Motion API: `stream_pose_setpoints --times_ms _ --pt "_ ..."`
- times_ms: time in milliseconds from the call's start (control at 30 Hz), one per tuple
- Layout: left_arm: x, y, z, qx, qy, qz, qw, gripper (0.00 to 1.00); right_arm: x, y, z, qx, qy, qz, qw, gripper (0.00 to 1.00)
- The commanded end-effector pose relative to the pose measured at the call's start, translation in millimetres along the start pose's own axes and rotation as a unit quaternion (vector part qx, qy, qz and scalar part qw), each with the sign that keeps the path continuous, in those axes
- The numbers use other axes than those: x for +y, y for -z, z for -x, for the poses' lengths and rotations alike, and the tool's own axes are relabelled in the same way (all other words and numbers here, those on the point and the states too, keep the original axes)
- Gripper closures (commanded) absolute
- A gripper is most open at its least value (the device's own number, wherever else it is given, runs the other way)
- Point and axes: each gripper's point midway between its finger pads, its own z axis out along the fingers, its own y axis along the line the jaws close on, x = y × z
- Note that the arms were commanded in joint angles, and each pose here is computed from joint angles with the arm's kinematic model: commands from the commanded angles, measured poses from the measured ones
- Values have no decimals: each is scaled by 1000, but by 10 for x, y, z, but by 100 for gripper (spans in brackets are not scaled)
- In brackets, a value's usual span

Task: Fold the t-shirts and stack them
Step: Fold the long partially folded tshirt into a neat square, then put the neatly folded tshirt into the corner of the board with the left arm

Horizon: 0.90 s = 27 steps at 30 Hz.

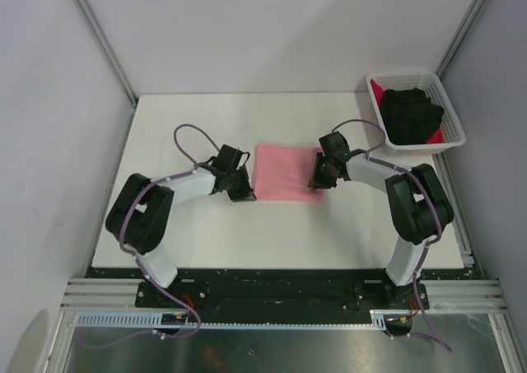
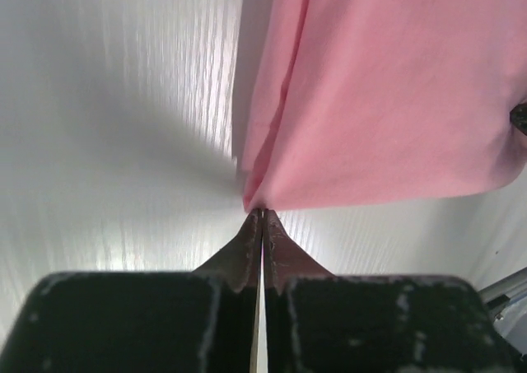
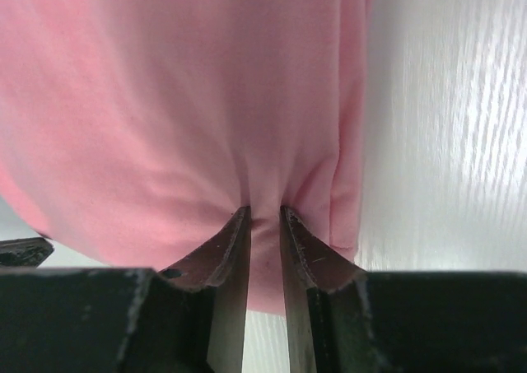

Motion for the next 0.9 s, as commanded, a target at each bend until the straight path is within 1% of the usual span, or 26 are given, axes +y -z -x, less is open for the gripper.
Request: stream_pose_setpoints --times_ms 0,100,233,300,367,500,633,767,867 --pt "-159 337 83 -39 -22 -28 999 96 9 259 33 -22 11 -7 1000 74" --pt "-204 446 236 -59 -23 -33 997 88 128 354 237 -53 9 20 998 72" --pt "-213 436 438 -67 -16 -33 997 76 312 392 612 -102 17 44 994 70" --pt "-279 394 593 -68 -25 -43 996 69 364 352 817 -120 16 50 991 70" --pt "-441 392 838 -81 -43 -61 994 64 403 289 989 -130 12 56 990 70" --pt "-767 324 1216 -93 -73 -99 988 63 414 130 1235 -136 0 60 989 70" --pt "-974 148 1490 -100 -78 -117 985 64 405 -50 1360 -127 -11 56 990 71" --pt "-1032 -143 1653 -94 -69 -121 986 66 362 -188 1391 -113 -18 46 992 72" --pt "-966 -362 1752 -92 -53 -111 988 67 270 -276 1404 -104 -26 39 993 72"
